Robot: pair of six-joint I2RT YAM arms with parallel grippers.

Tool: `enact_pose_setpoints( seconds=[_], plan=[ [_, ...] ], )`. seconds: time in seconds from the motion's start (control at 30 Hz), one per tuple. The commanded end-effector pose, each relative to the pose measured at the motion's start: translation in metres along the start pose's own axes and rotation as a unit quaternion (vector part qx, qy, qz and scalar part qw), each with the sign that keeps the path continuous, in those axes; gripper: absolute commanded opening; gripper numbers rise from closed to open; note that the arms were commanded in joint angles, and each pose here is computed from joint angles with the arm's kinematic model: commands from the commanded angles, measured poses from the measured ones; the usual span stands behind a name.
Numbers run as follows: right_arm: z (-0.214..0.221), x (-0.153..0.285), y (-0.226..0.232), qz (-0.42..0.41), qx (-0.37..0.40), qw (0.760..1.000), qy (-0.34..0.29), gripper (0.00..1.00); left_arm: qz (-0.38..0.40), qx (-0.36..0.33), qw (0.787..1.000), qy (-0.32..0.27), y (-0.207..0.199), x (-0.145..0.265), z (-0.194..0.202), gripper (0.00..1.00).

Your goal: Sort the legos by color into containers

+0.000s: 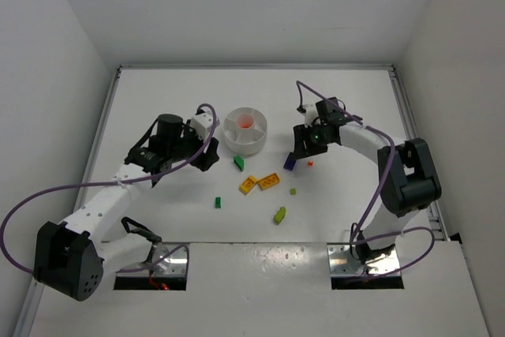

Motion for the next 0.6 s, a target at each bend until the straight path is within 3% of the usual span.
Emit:
enact_pose_setpoints(
  seconds=[0.0,0.23,0.57],
  plan=[
    [-0.015,0.018,-0.014,0.063,0.036,0.996,-0.058,0.51,-0.007,-0.007,1.0,-0.019,0.003,-0.001,-0.01,0.67],
    [-0.001,0.021,-0.033,0.103,0.096,0.989,-0.047,0.47,-0.005,-0.005,1.0,-0.015,0.002,-0.003,-0.008,0.67],
    [0.017,-0.003,-0.047,0.108,0.085,0.991,0.005,0.5,-0.005,-0.005,1.0,-0.015,0.002,-0.003,-0.008,0.67]
  ],
)
Point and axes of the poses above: each gripper's point midway between its finger pads, its own x axis back along the fingers, its own y axis along the line the jaws close on, z = x × y, the point moved 4 cm from there along x, back along the fingers, and after that the axes turned 15 degrees about -x, right-handed, at the moved point
